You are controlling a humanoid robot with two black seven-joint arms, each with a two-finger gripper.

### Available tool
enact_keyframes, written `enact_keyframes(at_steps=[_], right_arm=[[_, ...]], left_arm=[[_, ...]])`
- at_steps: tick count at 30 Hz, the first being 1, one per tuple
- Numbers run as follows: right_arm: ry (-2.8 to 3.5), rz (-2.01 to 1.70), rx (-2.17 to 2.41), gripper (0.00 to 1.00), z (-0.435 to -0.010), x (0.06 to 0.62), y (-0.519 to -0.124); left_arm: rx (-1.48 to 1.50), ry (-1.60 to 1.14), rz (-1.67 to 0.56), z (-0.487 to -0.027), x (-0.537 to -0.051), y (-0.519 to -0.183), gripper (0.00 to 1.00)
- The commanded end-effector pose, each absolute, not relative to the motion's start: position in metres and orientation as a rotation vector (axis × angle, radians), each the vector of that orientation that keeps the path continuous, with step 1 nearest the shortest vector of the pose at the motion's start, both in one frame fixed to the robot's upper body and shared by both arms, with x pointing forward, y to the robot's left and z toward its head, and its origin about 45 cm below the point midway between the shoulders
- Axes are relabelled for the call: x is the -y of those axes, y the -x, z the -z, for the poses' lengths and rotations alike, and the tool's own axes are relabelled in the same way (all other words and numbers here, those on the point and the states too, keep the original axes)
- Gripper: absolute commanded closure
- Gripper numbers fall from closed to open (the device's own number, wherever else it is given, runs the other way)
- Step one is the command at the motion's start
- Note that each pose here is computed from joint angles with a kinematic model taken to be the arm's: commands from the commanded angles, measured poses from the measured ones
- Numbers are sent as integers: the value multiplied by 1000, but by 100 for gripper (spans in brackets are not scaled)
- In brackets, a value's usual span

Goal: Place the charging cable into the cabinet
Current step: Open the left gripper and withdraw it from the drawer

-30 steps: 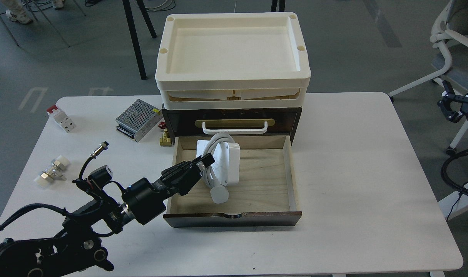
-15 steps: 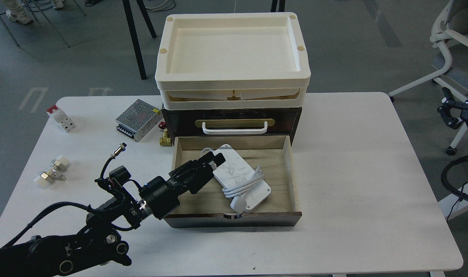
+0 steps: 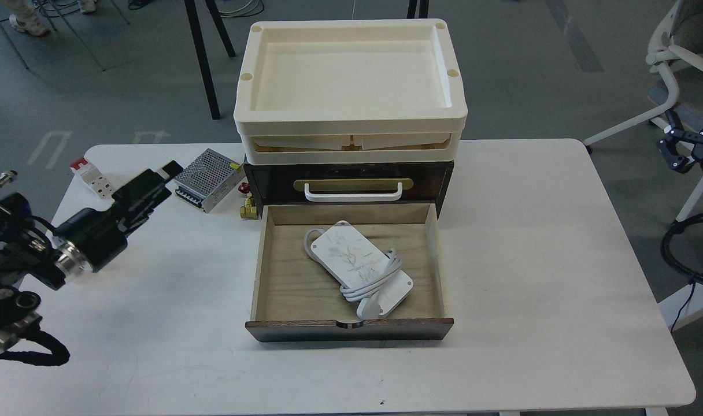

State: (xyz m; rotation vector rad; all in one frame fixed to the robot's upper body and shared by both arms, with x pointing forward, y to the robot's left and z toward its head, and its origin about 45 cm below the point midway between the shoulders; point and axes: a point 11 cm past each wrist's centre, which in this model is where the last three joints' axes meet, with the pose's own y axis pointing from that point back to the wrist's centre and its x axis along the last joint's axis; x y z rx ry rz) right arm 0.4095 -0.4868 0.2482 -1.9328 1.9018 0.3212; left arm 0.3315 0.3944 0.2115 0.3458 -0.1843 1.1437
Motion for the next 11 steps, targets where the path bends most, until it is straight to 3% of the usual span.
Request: enact_keyframes(at_steps=[1, 5, 11], right_arm=[[2042, -268, -1839, 0, -264, 463, -426], [2057, -273, -1749, 0, -273, 437, -439], [2026, -262, -1665, 0, -292, 429, -439]], left_arm=[[23, 61, -1174, -281, -432, -367, 9], [30, 320, -1225, -318, -435, -403, 8], [4, 346, -1227, -307, -423, -415, 6]])
